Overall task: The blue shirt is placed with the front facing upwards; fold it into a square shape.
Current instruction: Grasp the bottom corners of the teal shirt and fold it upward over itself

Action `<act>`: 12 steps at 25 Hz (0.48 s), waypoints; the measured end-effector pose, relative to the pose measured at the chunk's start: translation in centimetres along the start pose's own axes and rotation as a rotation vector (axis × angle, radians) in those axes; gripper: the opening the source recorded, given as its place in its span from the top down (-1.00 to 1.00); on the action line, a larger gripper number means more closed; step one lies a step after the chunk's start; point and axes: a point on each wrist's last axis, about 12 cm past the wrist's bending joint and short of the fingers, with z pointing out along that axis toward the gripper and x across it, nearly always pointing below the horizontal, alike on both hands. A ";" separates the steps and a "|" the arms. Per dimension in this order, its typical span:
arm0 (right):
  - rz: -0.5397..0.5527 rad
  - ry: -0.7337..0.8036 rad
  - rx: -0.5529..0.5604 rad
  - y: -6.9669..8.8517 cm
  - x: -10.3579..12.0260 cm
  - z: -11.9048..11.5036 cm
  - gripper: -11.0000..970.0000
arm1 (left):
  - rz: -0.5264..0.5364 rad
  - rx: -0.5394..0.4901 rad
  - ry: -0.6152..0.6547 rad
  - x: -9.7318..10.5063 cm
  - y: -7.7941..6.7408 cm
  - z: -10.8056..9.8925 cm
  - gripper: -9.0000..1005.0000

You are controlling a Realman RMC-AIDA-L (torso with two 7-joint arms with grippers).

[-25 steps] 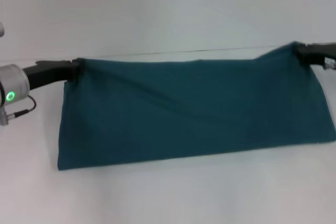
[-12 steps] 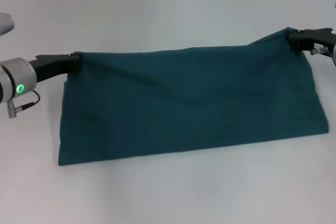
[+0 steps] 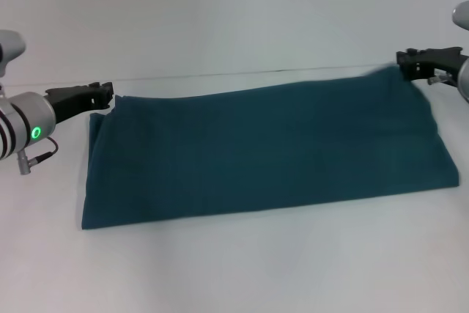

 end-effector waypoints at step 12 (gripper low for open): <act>0.081 -0.056 0.094 -2.4 0.3 -1.3 0.05 | -0.095 -0.077 -0.063 -0.2 1.7 -0.6 0.03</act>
